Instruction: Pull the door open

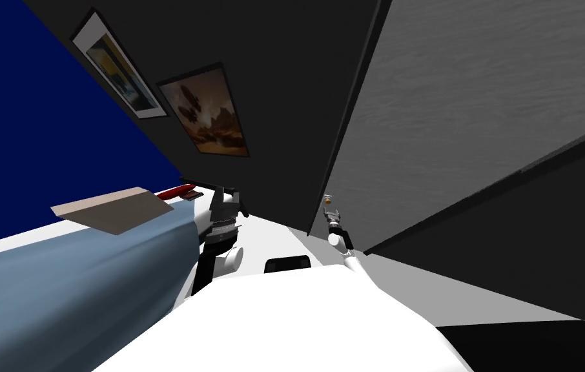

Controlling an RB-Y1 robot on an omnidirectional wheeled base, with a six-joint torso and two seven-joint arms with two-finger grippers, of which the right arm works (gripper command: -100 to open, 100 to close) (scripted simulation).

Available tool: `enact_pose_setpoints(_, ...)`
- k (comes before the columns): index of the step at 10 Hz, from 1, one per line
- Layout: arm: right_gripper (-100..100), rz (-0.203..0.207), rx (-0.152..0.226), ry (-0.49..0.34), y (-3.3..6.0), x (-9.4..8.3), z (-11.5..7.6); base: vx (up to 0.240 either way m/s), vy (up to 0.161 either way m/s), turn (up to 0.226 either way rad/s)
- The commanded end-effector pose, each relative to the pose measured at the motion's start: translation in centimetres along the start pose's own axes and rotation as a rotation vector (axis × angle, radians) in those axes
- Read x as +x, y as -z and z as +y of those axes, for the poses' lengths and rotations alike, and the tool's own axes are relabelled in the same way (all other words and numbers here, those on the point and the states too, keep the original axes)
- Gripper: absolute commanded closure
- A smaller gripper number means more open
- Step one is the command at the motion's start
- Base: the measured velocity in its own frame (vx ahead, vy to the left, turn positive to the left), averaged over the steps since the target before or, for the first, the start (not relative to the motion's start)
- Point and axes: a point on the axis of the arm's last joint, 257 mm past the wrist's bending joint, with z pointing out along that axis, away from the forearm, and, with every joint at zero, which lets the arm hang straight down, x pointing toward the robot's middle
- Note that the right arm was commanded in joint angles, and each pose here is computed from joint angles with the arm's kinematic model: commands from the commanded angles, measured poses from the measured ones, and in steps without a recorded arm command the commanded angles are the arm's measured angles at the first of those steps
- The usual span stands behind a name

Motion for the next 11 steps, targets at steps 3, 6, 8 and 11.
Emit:
enact_pose_setpoints(3,-100,-0.004,-0.036,0.000,-0.35,-0.4,2.8,0.186,-0.055,0.092)
enact_pose_setpoints(6,-100,-0.005,-0.048,0.000,-0.59,-0.4,3.7,0.142,-0.057,0.072)
enact_pose_setpoints(8,100,-0.005,-0.048,0.000,-0.59,-0.4,3.7,-0.015,0.004,-0.009)
enact_pose_setpoints(11,100,-0.005,-0.048,0.000,-0.59,-0.4,3.7,-0.014,0.005,0.001)
